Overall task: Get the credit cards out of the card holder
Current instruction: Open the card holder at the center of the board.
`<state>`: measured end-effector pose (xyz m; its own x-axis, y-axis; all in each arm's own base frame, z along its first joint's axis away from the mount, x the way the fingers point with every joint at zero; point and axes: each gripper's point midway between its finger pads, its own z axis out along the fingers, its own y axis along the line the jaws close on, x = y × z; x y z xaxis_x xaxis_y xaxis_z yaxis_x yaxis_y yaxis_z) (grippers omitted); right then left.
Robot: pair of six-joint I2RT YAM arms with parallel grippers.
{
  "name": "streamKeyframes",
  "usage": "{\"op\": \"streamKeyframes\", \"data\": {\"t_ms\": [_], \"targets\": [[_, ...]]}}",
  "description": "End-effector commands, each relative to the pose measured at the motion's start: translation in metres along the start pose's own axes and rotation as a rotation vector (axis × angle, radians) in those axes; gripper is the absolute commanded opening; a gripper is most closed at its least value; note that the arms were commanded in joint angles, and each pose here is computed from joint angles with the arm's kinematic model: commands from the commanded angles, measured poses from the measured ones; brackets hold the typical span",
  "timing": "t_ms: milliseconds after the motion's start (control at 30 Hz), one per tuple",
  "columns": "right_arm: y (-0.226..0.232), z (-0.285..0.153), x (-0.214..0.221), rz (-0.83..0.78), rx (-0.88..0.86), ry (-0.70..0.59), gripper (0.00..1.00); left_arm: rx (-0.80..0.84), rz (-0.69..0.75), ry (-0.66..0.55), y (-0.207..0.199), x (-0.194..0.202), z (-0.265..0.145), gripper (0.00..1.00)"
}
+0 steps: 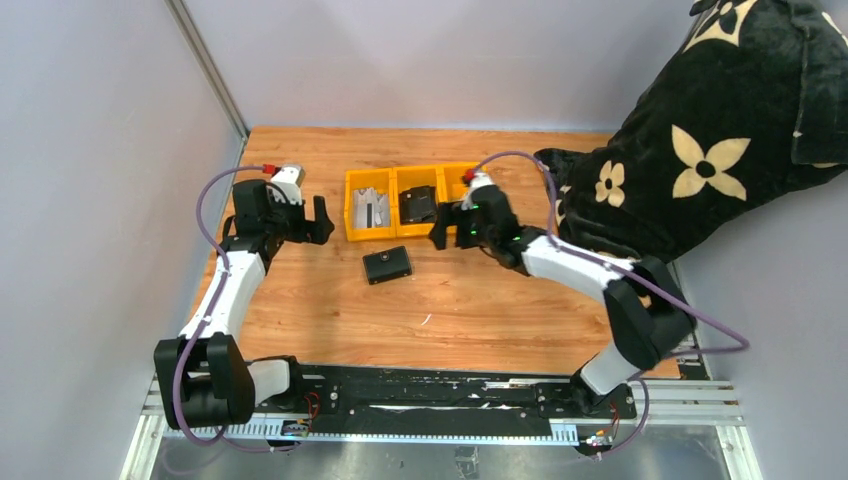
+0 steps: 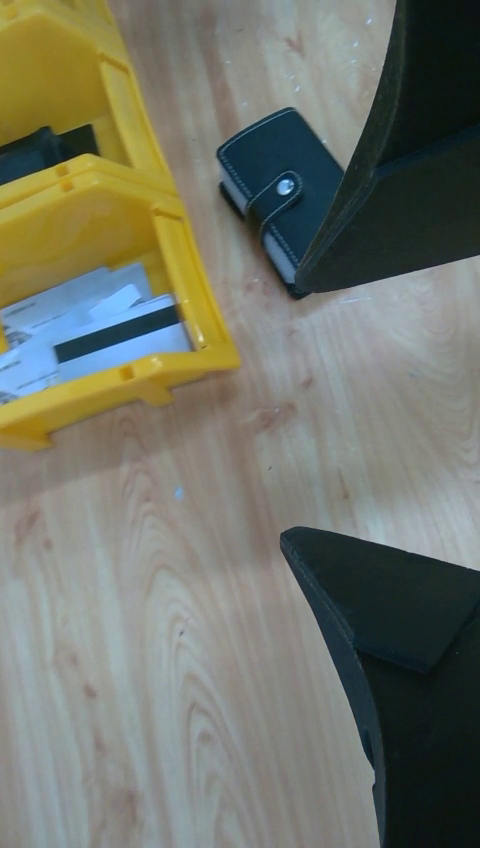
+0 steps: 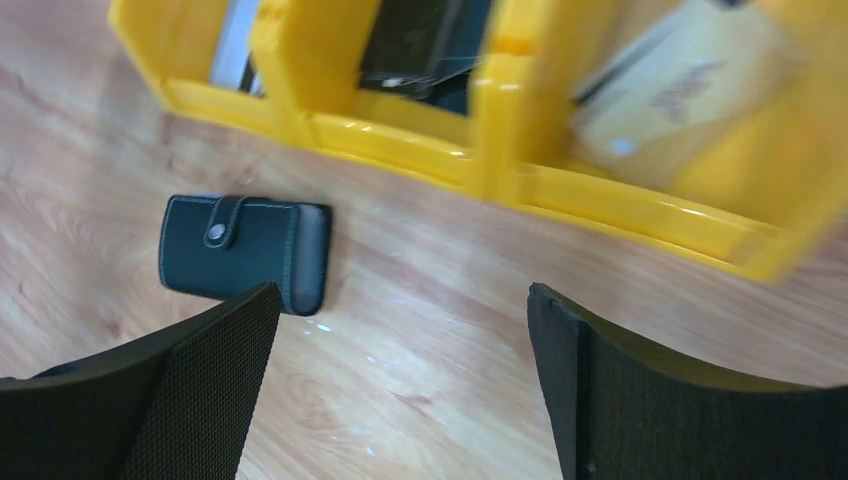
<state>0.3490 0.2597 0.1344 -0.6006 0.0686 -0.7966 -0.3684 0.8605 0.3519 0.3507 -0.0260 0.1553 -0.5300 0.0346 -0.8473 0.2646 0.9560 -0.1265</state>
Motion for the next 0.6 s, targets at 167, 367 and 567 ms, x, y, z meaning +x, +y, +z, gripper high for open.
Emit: {"op": "streamKeyframes", "data": {"t_ms": [167, 367, 567], "targets": [[0.08, 0.06, 0.059, -0.194, -0.101, 0.187, 0.97, 0.08, -0.018, 0.073, -0.019, 0.007, -0.02, 0.98], [0.111, 0.083, 0.074, -0.232, -0.163, 0.232, 0.97, 0.097, -0.011, 0.062, -0.026, 0.006, -0.03, 0.96], [0.128, 0.092, 0.096, -0.223, -0.193, 0.267, 0.9, 0.106, -0.016, 0.077, -0.029, 0.008, -0.035, 0.94]]}}
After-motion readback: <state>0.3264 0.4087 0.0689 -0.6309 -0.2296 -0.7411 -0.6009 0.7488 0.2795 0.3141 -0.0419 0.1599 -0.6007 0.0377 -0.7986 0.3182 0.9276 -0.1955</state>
